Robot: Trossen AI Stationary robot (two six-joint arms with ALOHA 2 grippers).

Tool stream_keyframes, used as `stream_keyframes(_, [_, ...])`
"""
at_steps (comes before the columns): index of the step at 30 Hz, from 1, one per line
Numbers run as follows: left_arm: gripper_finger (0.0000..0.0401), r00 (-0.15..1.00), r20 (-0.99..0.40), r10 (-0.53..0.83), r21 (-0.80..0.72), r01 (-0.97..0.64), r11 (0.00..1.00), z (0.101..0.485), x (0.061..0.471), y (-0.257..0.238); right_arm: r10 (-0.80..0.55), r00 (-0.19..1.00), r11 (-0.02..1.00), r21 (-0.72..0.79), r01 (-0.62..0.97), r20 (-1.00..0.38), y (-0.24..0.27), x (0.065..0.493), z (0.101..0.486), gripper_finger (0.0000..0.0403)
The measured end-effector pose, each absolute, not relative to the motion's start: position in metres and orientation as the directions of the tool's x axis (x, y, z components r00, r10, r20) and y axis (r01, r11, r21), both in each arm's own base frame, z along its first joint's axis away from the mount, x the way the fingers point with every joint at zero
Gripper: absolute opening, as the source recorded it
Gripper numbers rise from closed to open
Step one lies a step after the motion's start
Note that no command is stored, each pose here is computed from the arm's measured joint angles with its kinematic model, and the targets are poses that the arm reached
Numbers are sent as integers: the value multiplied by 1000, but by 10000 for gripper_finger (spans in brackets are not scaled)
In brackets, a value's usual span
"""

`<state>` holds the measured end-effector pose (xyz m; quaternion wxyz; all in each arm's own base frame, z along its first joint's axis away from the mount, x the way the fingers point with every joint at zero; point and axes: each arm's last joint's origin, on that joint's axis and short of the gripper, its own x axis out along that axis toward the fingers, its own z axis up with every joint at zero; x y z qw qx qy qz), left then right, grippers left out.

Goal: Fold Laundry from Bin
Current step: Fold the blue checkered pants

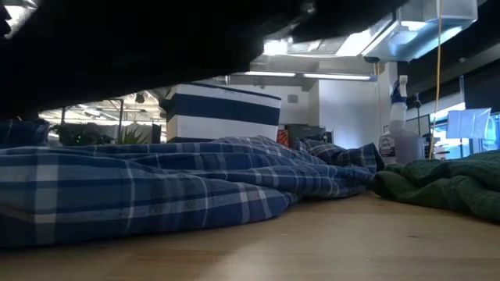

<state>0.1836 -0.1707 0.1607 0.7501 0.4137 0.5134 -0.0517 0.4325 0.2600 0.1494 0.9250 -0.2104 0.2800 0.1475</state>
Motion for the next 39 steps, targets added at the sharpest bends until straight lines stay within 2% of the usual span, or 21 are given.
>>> stream_keyframes(10, [0,480,-810,336,551,429,716,161,188,-170,87,790,870,-340,-358,-607,277,456,130,244])
stream_keyframes(19, [0,476,-818,325,539,433,723,161,188,-171,-72,759,896,-376,-235,-647,264,458,112,235])
stream_keyframes(22, [0,471,-823,318,531,440,724,161,187,-172,-93,759,896,-387,-219,-644,264,457,111,186])
stream_keyframes(27, [0,474,-824,311,531,453,716,162,184,-174,-101,753,918,-352,-181,-651,263,457,109,26])
stream_keyframes(34, [0,515,-802,304,556,455,696,175,173,-174,-178,756,939,-338,-61,-630,266,451,114,5])
stream_keyframes(39, [0,528,-797,292,551,439,710,187,159,-173,-282,774,928,-366,69,-568,274,436,146,2])
